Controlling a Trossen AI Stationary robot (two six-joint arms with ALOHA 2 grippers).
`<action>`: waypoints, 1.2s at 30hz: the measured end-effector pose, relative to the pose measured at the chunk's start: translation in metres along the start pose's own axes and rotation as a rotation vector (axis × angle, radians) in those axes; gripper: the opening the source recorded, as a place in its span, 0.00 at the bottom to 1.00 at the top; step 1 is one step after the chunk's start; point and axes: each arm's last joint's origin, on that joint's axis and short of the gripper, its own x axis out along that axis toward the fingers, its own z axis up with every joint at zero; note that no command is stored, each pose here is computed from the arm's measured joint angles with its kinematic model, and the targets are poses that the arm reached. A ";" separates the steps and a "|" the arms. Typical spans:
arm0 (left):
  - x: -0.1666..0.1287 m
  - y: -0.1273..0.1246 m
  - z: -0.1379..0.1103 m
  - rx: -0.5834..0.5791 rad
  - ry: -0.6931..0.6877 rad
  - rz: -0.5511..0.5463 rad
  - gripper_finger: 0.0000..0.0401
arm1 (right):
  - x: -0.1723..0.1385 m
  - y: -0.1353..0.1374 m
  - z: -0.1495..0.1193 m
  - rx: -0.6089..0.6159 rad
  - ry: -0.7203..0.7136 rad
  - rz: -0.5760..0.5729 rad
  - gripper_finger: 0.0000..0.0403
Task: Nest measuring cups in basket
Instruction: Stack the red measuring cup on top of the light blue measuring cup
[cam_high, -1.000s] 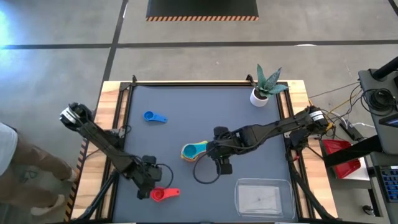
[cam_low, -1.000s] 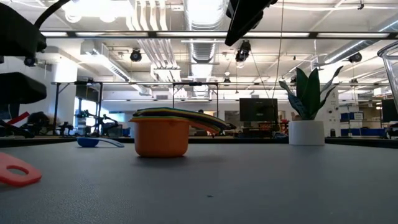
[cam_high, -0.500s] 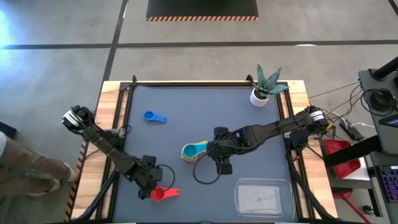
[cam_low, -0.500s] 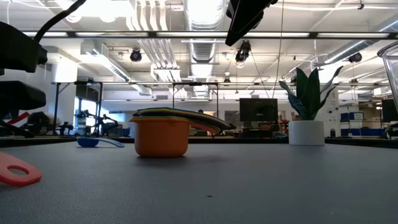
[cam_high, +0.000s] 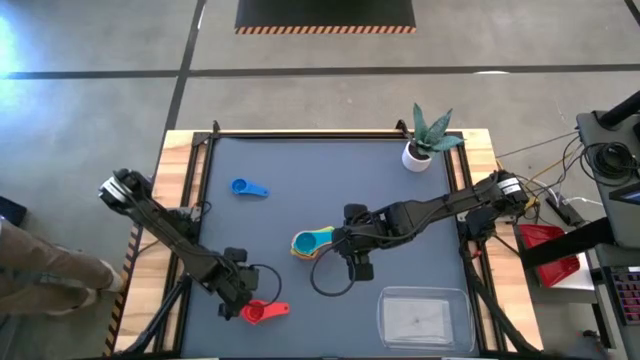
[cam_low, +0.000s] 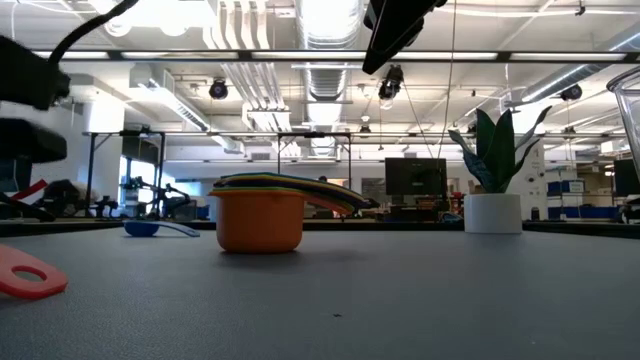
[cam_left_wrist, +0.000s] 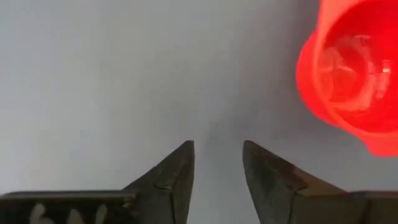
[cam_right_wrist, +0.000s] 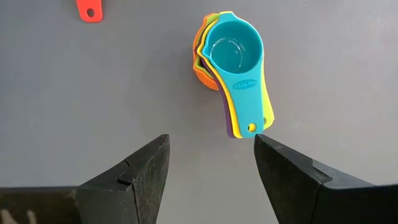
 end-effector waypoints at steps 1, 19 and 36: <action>-0.004 0.000 0.001 0.002 0.005 0.008 0.31 | 0.000 0.000 0.000 0.000 0.000 -0.001 0.56; -0.024 -0.011 0.020 -0.090 -0.105 -0.167 0.53 | 0.000 0.001 0.000 0.005 0.001 -0.003 0.56; 0.013 -0.008 0.027 -0.179 -0.005 -0.090 0.38 | 0.000 0.001 0.000 0.015 0.001 -0.002 0.56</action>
